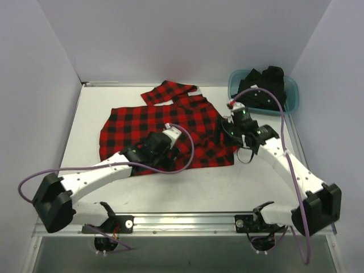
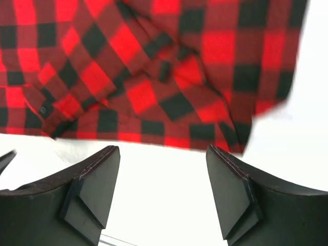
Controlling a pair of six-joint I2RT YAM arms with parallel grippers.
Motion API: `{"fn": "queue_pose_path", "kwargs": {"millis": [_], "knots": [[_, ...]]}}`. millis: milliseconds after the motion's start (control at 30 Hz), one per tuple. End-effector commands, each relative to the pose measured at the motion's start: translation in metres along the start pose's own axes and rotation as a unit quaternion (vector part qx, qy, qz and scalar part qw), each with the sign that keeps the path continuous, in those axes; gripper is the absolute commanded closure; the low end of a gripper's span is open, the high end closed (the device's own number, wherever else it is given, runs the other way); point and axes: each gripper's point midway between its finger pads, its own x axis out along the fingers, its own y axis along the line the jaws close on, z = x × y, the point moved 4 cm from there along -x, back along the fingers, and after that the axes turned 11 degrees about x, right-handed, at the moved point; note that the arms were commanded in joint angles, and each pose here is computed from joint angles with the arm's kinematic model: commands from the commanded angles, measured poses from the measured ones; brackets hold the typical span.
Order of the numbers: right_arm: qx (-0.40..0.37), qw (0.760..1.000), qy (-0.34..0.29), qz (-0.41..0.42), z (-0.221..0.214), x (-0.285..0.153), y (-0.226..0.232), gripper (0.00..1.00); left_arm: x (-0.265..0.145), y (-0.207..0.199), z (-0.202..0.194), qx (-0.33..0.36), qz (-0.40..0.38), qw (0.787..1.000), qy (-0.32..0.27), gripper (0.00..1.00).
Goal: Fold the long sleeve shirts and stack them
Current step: Fold the shirt
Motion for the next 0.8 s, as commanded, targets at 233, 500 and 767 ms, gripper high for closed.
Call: {"fn": "queue_pose_path", "kwargs": {"millis": [233,500,767], "knots": [[0.111,0.993,-0.03,-0.012,-0.055,-0.011,-0.05,0.28,0.055,-0.035,0.003,0.132,0.092,0.984,0.077,0.16],[0.114,0.993,-0.018,-0.013,-0.064,-0.008,-0.054,0.28,0.074,-0.047,0.005,0.121,0.078,0.986,0.081,0.34],[0.118,0.993,-0.015,-0.014,-0.068,-0.005,-0.056,0.28,0.089,-0.058,-0.016,0.114,0.056,0.985,0.116,0.35]]}}
